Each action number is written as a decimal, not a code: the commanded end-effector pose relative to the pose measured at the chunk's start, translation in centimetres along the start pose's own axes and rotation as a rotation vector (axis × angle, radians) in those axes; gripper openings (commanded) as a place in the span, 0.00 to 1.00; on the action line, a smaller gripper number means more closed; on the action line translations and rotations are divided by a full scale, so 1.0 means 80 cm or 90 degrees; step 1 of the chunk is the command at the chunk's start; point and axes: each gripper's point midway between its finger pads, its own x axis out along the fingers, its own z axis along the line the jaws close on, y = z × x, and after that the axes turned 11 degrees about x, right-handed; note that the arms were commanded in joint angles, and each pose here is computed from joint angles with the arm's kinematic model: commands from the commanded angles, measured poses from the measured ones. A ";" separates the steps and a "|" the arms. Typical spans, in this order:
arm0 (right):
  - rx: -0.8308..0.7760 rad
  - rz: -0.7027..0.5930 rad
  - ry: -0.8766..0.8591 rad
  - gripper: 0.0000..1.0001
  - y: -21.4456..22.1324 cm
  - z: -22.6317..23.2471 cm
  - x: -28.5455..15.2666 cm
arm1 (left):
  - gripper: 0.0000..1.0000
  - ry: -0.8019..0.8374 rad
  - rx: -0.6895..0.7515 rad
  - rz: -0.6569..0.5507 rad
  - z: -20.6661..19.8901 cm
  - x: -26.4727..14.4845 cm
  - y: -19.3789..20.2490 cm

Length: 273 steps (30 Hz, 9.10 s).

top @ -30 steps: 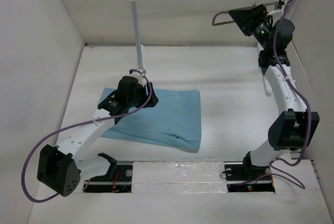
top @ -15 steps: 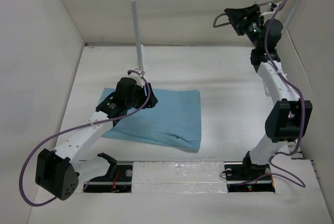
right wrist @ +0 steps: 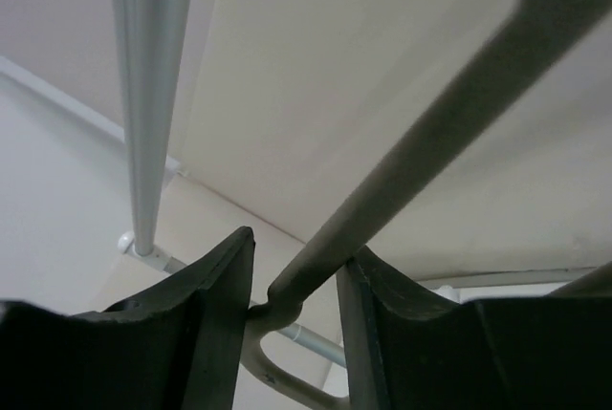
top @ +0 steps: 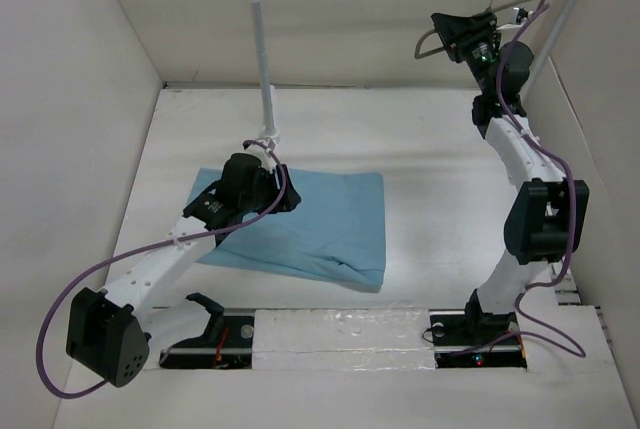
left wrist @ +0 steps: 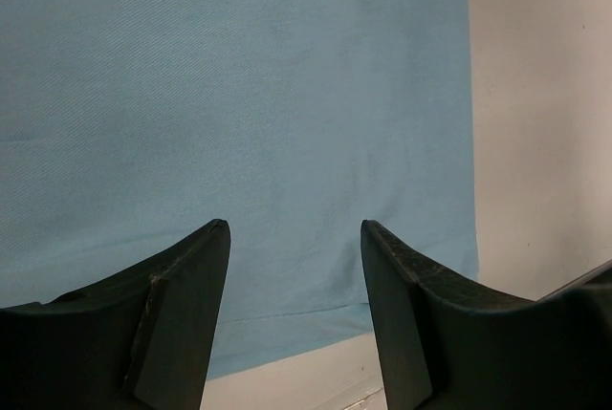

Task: Place the trousers on the hanger
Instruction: Pick up the hanger from the clothesline, then place the trousers on the hanger, then place the hanger at the clothesline.

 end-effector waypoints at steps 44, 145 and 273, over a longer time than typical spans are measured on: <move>-0.163 0.220 -0.027 0.19 0.103 0.019 -0.130 | 0.64 0.343 0.035 -0.231 -0.192 -0.106 -0.285; -0.181 0.590 0.372 0.42 0.347 -0.280 -0.423 | 0.00 0.098 -0.269 -0.080 -0.237 0.175 0.080; 0.031 0.520 -0.083 0.32 0.404 0.155 -0.334 | 0.00 0.053 -0.063 -0.383 -0.248 -0.123 -0.268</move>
